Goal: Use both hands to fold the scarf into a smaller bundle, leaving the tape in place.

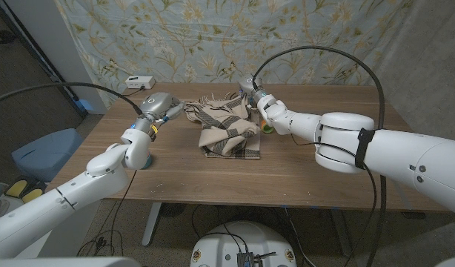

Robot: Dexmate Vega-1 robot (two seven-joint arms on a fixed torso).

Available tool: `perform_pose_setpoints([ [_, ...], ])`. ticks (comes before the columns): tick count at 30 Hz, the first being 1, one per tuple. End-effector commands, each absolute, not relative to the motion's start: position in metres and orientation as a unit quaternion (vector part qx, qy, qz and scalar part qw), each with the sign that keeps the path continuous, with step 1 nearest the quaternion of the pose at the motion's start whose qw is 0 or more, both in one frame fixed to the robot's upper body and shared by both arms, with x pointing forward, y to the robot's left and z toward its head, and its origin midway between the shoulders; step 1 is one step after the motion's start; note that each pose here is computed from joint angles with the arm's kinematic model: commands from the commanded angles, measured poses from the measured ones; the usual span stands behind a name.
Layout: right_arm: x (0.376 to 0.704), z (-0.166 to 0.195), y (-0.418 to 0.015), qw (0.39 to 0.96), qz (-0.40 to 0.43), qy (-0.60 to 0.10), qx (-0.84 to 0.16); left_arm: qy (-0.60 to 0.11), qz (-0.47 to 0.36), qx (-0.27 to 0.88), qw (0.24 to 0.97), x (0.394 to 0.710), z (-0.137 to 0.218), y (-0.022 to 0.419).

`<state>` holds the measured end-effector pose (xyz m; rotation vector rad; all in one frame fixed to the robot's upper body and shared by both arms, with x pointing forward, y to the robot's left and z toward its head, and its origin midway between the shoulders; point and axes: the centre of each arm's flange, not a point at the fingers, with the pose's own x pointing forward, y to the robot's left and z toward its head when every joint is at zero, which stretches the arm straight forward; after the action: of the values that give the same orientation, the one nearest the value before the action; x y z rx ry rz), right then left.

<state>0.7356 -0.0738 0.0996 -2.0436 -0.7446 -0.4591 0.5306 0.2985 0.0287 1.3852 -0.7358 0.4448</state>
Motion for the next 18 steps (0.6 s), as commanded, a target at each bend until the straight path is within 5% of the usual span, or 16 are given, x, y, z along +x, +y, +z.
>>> perform_pose_setpoints([
  [1, 0.737, 0.112, -0.093, 0.422, -0.233, -0.234, -0.844, -0.335, 0.194, 0.622, 0.681, 0.536, 0.035, 0.291],
  [10, 0.709, 0.127, -0.102, 0.473, -0.343, -0.330, -0.742, -0.340, 0.201, 0.618, 0.680, 0.535, 0.038, 0.291],
  [18, 0.673, 0.131, -0.117, 0.580, -0.332, -0.385, -0.637, -0.355, 0.222, 0.595, 0.686, 0.529, 0.039, 0.294],
])
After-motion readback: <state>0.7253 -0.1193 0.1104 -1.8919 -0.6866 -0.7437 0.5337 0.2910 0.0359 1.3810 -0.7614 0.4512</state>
